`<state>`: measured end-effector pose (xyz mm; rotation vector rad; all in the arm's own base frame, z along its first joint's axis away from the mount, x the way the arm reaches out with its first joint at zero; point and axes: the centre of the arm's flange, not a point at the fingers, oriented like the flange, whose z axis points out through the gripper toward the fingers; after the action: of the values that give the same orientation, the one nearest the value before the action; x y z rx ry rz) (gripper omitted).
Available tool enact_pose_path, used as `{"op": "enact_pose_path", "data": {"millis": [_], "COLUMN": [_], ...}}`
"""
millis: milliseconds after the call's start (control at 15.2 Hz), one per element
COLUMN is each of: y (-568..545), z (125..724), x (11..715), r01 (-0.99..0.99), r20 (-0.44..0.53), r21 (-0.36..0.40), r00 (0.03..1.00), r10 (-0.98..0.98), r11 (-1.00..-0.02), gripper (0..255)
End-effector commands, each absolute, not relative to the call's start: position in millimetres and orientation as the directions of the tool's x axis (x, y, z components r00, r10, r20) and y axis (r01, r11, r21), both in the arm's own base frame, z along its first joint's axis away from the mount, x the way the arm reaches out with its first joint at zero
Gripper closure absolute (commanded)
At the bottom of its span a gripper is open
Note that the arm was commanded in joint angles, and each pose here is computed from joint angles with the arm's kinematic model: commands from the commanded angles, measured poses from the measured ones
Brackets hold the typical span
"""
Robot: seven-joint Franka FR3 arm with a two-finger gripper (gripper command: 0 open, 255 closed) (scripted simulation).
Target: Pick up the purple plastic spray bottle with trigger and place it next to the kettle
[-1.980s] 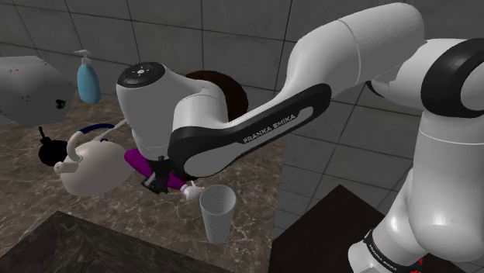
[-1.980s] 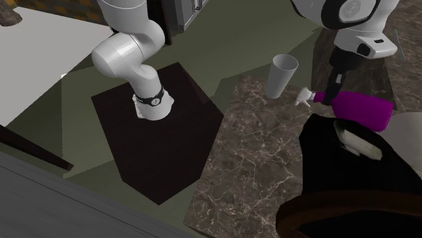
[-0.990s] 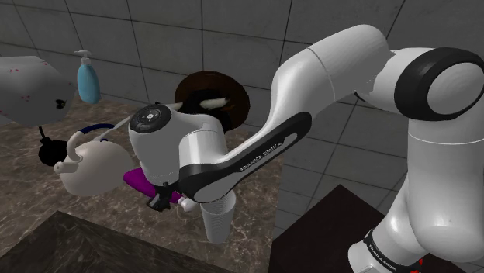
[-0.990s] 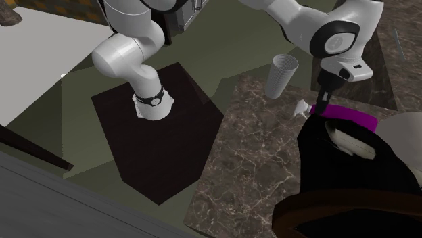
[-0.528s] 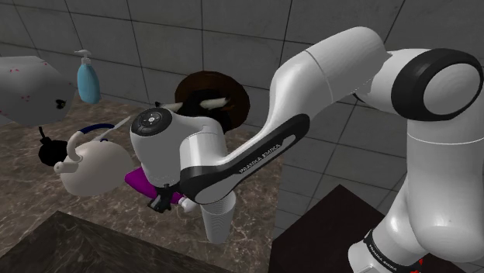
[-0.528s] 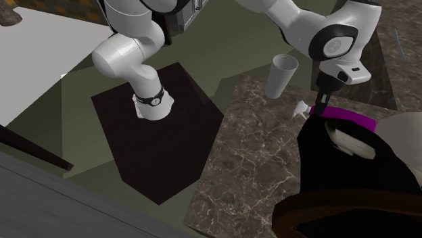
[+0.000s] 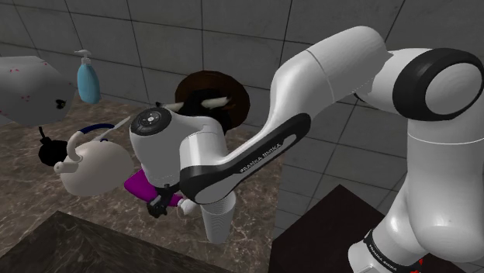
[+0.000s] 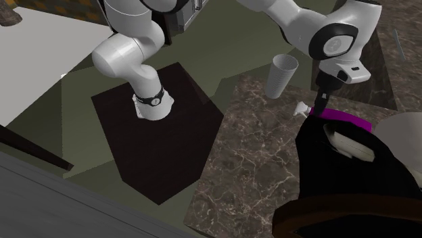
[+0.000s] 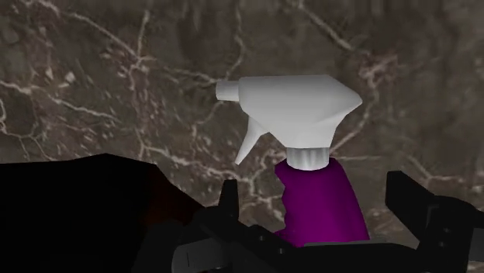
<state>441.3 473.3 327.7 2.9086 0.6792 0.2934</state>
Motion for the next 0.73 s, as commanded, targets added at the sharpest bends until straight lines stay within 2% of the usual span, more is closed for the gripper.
{"op": "enact_pose_path", "data": {"millis": [0,132,660], "y": [473,475,475], "z": [347,370,370], "x": [438,433,433], "r01": [0.42,0.42,0.42], "r20": [0.157,0.157,0.157], "r21": [0.181,0.181,0.181], "r00": [0.88,0.88,0.88], "r10": [0.448,0.448,0.448], "r11": [-0.889,-0.889,-0.889], "gripper": [0,0,0]}}
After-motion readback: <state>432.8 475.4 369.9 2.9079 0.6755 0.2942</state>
